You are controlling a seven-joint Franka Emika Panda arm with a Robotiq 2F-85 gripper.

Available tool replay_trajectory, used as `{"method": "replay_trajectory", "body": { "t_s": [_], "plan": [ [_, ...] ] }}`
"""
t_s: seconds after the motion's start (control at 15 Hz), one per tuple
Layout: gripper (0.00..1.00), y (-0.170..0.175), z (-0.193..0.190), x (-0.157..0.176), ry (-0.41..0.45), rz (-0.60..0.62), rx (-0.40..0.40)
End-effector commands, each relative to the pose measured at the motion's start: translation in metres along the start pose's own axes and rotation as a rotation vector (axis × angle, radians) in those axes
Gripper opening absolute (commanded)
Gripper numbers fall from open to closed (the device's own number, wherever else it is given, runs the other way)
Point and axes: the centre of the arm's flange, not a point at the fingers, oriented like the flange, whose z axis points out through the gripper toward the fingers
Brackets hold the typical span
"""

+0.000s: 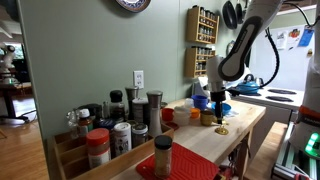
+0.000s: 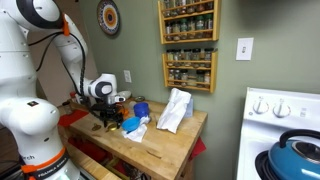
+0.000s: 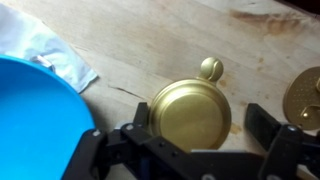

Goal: Pick up the gold lid from the table and put it on the gold cup

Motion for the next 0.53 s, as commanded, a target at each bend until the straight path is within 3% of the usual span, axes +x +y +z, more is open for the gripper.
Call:
{"method": "replay_trajectory", "body": {
  "t_s": [0.0,0.27,0.47],
  "plan": [
    [1.00,-0.0074,0.0065,-0.0145,0.032,0.039,-0.030],
    [0.99,-0.0060,0.0066,-0.0136,0.038,0.058,-0.051],
    [0.83,-0.0048,0.0081,-0.0138,0.031,0.062,-0.059]
  ]
}}
